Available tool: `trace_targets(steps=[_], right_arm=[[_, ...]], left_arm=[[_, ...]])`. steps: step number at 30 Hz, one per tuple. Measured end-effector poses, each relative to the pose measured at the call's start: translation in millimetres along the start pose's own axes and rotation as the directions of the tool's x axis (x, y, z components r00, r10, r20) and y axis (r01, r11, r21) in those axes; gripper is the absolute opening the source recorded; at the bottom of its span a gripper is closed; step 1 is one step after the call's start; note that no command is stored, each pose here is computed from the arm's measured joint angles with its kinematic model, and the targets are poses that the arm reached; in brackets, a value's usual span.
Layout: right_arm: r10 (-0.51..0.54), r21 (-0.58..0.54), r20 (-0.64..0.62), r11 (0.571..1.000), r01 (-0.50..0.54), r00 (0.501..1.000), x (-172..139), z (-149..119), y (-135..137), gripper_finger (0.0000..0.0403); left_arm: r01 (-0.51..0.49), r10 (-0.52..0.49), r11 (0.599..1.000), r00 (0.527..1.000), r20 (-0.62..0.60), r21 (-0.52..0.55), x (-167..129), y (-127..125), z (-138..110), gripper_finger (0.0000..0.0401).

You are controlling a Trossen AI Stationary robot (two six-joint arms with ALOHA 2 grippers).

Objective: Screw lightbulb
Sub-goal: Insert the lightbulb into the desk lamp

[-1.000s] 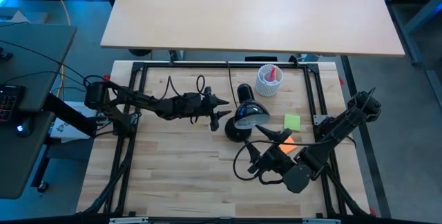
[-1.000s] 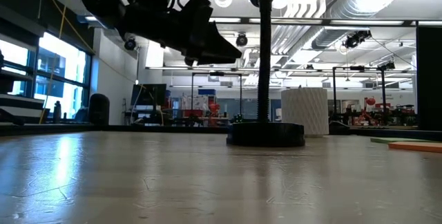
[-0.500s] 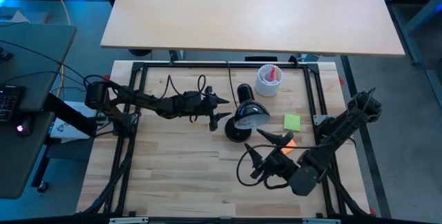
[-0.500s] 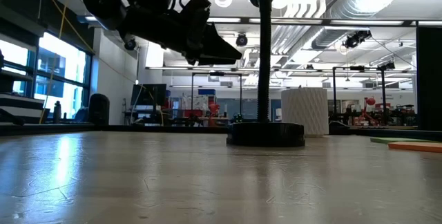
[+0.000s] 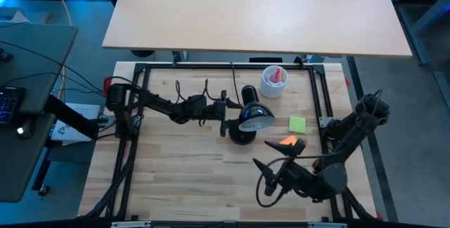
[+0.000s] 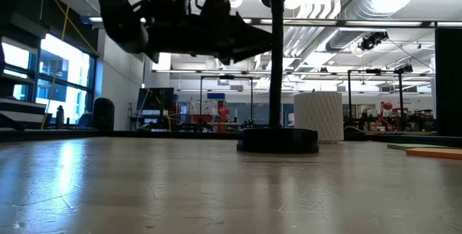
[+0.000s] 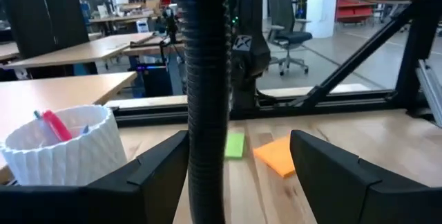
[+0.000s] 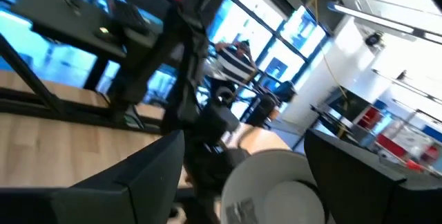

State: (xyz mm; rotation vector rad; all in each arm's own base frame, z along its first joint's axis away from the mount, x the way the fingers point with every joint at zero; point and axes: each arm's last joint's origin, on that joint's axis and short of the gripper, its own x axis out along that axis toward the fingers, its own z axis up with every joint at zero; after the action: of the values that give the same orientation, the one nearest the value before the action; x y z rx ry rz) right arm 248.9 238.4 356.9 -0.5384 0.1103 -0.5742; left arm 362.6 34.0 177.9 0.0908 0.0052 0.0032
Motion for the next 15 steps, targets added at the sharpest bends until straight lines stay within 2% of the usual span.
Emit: trace_targets(steps=[10,15], right_arm=[[0.021,0.023,0.030,0.999,-0.021,0.999,-4.5,3.5,-1.5,0.0298],[0.018,0.026,0.027,0.999,-0.019,0.999,-4.5,3.4,-1.5,0.0298]], left_arm=[[-0.023,0.023,1.000,1.000,-0.012,0.009,29.8,0.9,-7.0,0.0247],[-0.030,0.031,0.999,0.999,-0.042,0.014,30.7,-1.1,-7.5,0.0225]])
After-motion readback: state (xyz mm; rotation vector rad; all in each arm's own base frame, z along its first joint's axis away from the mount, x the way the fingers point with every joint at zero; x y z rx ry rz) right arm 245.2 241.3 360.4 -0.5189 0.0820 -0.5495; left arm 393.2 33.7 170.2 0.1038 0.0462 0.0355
